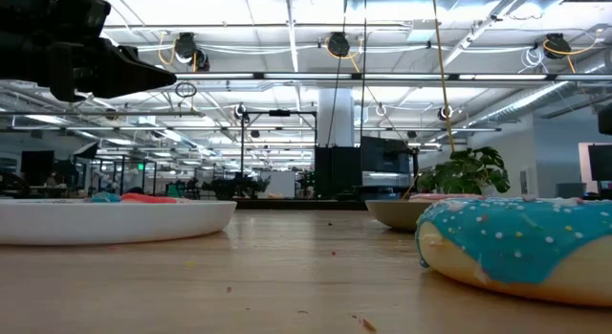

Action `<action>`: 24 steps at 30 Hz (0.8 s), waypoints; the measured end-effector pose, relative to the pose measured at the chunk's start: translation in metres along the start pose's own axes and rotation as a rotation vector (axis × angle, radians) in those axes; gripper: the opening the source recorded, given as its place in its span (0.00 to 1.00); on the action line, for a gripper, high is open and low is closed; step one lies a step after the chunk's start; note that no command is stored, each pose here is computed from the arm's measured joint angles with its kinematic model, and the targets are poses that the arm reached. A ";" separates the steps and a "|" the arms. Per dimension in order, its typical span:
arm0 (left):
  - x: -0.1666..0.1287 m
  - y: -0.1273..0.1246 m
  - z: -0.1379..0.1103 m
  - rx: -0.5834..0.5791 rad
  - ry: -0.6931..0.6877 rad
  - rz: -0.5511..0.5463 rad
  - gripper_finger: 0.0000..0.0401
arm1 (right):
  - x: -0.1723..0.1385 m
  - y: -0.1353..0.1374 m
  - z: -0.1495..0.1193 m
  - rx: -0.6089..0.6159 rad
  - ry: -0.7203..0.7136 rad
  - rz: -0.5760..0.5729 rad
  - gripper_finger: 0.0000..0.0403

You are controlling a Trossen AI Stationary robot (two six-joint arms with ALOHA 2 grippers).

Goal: Pick & Place donuts
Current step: Put the large black donut on the gray plate

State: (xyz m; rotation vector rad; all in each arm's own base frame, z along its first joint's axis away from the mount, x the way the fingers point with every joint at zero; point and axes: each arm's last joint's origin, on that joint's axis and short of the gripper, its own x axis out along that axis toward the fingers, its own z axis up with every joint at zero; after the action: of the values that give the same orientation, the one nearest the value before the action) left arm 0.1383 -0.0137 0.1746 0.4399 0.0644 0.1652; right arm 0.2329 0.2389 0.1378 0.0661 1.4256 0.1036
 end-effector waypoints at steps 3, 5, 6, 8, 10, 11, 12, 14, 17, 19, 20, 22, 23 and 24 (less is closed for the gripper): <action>0.000 0.000 0.000 0.000 0.000 0.000 0.14 | 0.000 -0.001 0.000 0.001 0.004 -0.004 0.57; 0.000 0.000 0.000 0.000 0.000 0.000 0.14 | 0.000 -0.001 0.000 0.002 0.004 -0.004 0.52; 0.000 0.000 0.000 0.000 0.000 0.000 0.14 | 0.000 -0.001 0.000 0.002 0.005 -0.004 0.48; 0.000 0.000 0.000 0.002 0.000 0.000 0.14 | -0.002 -0.003 0.001 0.007 0.003 -0.001 0.40; 0.000 0.000 0.000 0.003 0.000 0.000 0.14 | -0.006 -0.005 0.002 0.015 -0.001 0.005 0.30; 0.000 0.000 0.000 0.004 0.000 0.000 0.14 | -0.008 -0.006 0.003 0.020 -0.004 0.010 0.25; 0.000 0.000 0.000 0.004 0.000 0.000 0.14 | -0.011 -0.008 0.004 0.027 -0.009 0.014 0.21; 0.000 0.000 0.000 0.006 0.000 0.000 0.14 | -0.019 -0.011 0.006 0.040 -0.028 0.026 0.12; 0.000 0.000 0.000 0.007 0.000 0.000 0.14 | -0.031 -0.016 0.010 0.052 -0.062 0.048 0.03; 0.000 0.000 0.000 0.007 0.000 0.000 0.14 | -0.040 -0.019 0.011 0.057 -0.078 0.061 0.03; 0.000 0.000 0.000 0.008 0.000 0.000 0.14 | -0.045 -0.020 0.012 0.062 -0.088 0.068 0.04; 0.000 0.000 0.000 0.009 0.000 0.001 0.14 | -0.054 -0.024 0.012 0.073 -0.101 0.077 0.07; 0.000 0.000 0.000 0.009 0.000 0.001 0.14 | -0.058 -0.026 0.012 0.078 -0.106 0.079 0.07; 0.000 0.000 0.000 0.009 0.001 0.000 0.14 | -0.064 -0.029 0.012 0.084 -0.110 0.082 0.07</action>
State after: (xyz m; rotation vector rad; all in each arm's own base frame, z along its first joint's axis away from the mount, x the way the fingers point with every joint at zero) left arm 0.1383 -0.0137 0.1745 0.4487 0.0657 0.1653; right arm 0.2364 0.2032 0.1992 0.1964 1.3177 0.1058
